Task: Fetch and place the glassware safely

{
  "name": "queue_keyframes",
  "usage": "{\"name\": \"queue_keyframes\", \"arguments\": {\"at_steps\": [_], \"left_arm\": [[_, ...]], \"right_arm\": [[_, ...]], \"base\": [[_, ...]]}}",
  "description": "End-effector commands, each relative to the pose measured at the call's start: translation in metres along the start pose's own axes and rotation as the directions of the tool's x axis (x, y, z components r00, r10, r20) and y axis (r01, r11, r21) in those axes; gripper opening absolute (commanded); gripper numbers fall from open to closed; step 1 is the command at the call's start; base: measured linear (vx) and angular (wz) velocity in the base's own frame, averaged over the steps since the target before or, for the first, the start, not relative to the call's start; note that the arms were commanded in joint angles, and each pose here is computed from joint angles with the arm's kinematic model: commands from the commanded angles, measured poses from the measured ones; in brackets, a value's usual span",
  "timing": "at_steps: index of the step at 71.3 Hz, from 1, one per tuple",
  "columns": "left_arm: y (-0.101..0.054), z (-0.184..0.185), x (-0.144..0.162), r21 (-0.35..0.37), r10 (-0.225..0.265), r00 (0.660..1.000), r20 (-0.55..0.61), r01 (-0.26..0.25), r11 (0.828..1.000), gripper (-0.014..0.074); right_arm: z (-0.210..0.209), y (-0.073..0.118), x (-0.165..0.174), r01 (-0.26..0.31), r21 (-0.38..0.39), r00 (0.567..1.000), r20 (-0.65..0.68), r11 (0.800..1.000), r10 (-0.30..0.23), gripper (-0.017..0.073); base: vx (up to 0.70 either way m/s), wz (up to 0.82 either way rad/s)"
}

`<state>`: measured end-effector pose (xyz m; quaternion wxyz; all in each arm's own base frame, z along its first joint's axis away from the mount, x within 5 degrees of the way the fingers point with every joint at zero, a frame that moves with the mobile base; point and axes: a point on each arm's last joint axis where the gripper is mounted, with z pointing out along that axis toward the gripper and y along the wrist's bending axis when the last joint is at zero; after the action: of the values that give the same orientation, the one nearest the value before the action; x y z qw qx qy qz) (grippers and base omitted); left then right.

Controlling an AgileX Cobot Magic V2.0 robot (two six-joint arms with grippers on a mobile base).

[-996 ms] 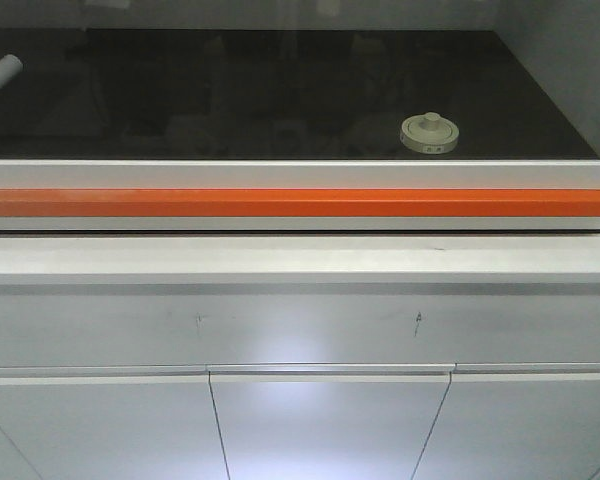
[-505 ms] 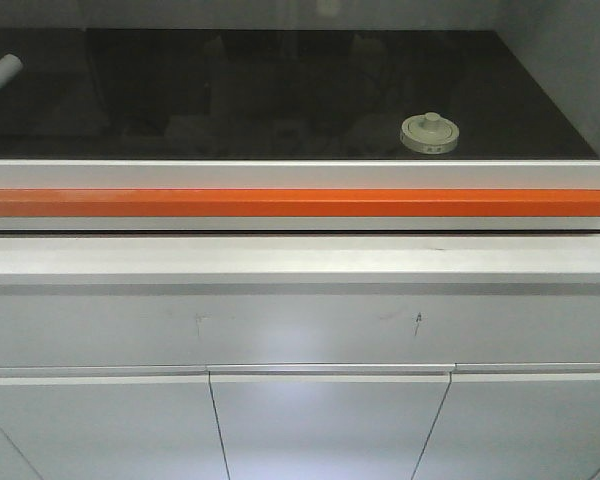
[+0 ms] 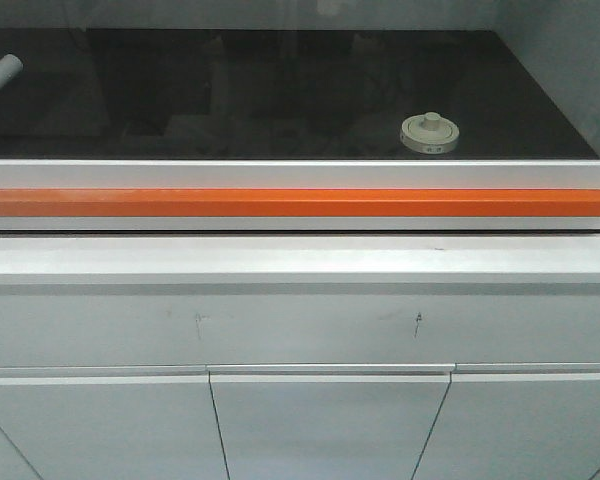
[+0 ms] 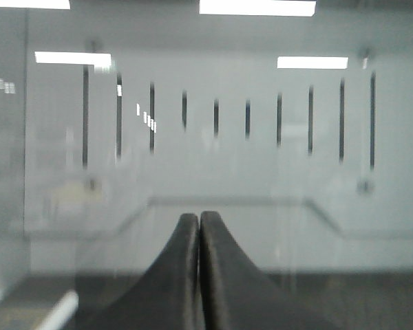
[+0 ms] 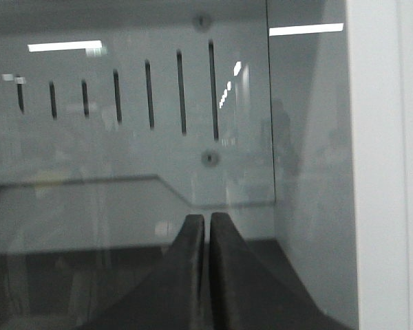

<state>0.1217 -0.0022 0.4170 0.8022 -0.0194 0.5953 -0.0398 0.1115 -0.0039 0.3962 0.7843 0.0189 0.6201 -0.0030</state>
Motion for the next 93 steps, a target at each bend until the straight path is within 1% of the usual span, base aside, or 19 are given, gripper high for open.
{"name": "queue_keyframes", "arguments": {"at_steps": [1, 7, 14, 24, 37, 42, 43, 46, 56, 63, 66, 73, 84, 93], "left_arm": [[0.0, 0.016, 0.001, 0.001, -0.011, 1.0, -0.007, 0.011, 1.0, -0.0007], [0.001, 0.027, 0.016, -0.005, -0.014, 0.996, -0.093, 0.014, 1.0, -0.0007], [0.001, 0.035, 0.029, -0.011, -0.022, 0.984, -0.176, 0.02, 1.0, -0.0007], [0.002, 0.039, 0.037, -0.015, -0.021, 0.972, -0.234, 0.018, 1.0, -0.0007], [0.002, 0.039, 0.036, -0.007, 0.011, 0.974, -0.225, -0.013, 1.0, -0.0007], [0.002, 0.039, 0.036, -0.005, 0.023, 0.974, -0.225, -0.024, 1.0, -0.0007], [0.002, 0.038, 0.036, -0.002, 0.035, 0.974, -0.224, -0.036, 0.999, -0.0007], [0.002, 0.038, 0.036, 0.001, 0.047, 0.973, -0.224, -0.048, 0.999, -0.0007], [0.002, 0.038, 0.037, 0.005, 0.063, 0.97, -0.234, -0.063, 0.998, -0.0007], [0.002, 0.038, 0.037, 0.005, 0.064, 0.97, -0.234, -0.064, 0.998, -0.0007], [0.002, 0.038, 0.037, 0.005, 0.064, 0.97, -0.234, -0.064, 0.998, -0.0007], [0.002, 0.038, 0.037, 0.005, 0.064, 0.97, -0.234, -0.064, 0.998, -0.0007], [0.002, 0.038, 0.037, 0.005, 0.064, 0.97, -0.234, -0.064, 0.998, -0.0007], [0.002, 0.039, 0.036, 0.005, 0.064, 0.972, -0.224, -0.064, 0.998, -0.0007]], "right_arm": [[0.018, 0.0, -0.004, 0.021, 0.002, 1.0, 0.02, 1.0, -0.021, -0.0001], [0.033, -0.001, 0.009, 0.021, 0.003, 0.999, -0.046, 1.0, -0.021, -0.0001], [0.044, -0.001, 0.019, 0.02, 0.003, 0.996, -0.089, 1.0, -0.02, -0.0001], [0.05, -0.001, 0.024, 0.017, 0.003, 0.994, -0.11, 1.0, -0.017, -0.0001], [0.051, -0.002, 0.034, 0.016, 0.008, 0.981, -0.194, 1.0, -0.014, -0.0001], [0.05, -0.002, 0.038, 0.026, 0.005, 0.981, -0.192, 1.0, -0.024, -0.0001], [0.05, -0.002, 0.039, 0.026, 0.004, 0.981, -0.191, 1.0, -0.025, -0.0001], [0.049, -0.002, 0.047, 0.028, 0.001, 0.984, -0.177, 1.0, -0.027, -0.0001], [0.039, -0.002, 0.082, 0.028, -0.01, 0.985, -0.169, 1.0, -0.029, -0.0001], [0.031, -0.002, 0.105, 0.027, -0.017, 0.985, -0.171, 0.999, -0.029, -0.0001], [0.028, -0.002, 0.112, 0.031, -0.023, 0.986, -0.165, 0.999, -0.034, -0.0001], [0.027, -0.001, 0.132, 0.044, -0.044, 0.979, -0.196, 0.998, -0.051, -0.0001], [0.04, 0.0, 0.154, 0.042, -0.061, 0.969, -0.24, 0.997, -0.055, -0.0001], [0.055, 0.002, 0.167, 0.041, -0.084, 0.981, -0.187, 0.996, -0.056, -0.0001]], "base": [[0.0, 0.0], [0.0, 0.0], [0.0, 0.0], [0.0, 0.0], [0.0, 0.0], [0.0, 0.0], [0.0, 0.0], [0.0, 0.0], [0.0, 0.0], [0.0, 0.0], [0.0, 0.0], [0.0, 0.0], [0.0, 0.0], [0.0, 0.0]]}}
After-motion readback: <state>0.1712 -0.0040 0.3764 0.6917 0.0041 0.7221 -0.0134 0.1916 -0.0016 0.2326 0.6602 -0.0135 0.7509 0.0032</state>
